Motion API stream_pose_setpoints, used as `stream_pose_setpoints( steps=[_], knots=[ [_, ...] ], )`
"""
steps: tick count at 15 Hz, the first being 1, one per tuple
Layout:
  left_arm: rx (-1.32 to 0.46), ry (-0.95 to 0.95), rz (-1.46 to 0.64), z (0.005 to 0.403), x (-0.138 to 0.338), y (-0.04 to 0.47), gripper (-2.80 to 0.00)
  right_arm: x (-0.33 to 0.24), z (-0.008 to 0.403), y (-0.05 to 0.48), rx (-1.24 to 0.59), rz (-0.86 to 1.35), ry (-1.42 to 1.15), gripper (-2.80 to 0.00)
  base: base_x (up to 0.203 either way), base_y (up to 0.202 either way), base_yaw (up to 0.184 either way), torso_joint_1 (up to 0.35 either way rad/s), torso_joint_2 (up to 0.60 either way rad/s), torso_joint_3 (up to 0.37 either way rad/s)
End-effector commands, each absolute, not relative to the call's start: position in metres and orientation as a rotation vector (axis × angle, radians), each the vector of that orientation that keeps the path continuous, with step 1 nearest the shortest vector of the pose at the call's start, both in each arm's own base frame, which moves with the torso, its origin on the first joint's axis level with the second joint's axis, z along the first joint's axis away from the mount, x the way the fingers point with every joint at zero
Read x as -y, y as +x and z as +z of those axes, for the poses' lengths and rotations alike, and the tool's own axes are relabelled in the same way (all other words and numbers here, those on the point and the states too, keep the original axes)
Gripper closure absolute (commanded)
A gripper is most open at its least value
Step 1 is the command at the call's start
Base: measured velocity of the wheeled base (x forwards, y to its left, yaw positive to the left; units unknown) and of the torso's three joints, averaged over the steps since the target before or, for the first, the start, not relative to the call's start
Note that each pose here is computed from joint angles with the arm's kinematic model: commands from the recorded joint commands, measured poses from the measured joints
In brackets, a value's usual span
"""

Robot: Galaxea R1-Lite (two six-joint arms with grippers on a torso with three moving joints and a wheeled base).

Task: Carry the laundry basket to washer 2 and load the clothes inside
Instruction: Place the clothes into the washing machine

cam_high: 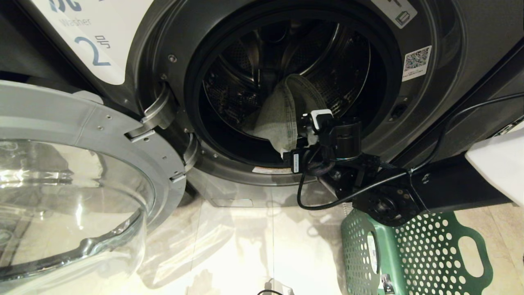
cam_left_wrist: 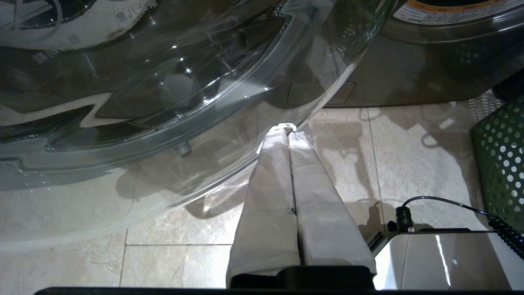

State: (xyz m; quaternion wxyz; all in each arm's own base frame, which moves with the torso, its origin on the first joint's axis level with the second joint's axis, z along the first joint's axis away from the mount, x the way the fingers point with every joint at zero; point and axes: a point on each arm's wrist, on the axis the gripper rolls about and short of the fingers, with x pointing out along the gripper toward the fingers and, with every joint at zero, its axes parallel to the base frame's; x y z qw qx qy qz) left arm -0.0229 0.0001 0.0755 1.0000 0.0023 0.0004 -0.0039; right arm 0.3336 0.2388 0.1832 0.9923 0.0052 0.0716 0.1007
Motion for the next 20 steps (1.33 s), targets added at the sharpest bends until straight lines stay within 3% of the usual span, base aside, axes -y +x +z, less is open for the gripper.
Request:
stream_pose_setpoints(
  steps=[1,10,20],
  knots=[
    [-0.003,0.005,-0.008,0.075,0.0,-0.023,0.0,-0.234,0.188,0.325,-0.142,0.203,0.022,-2.8,0.0,0.0,0.0,0.0,0.0,0.0],
    [-0.003,0.005,-0.008,0.075,0.0,-0.023,0.0,-0.229,0.167,0.319,-0.412,0.158,0.011,-2.8,0.0,0.0,0.0,0.0,0.0,0.0],
    [-0.003,0.005,-0.008,0.075,0.0,-0.023,0.0,-0.249,0.167,0.344,-0.408,0.141,0.006,-2.8,0.0,0.0,0.0,0.0,0.0,0.0]
  ],
)
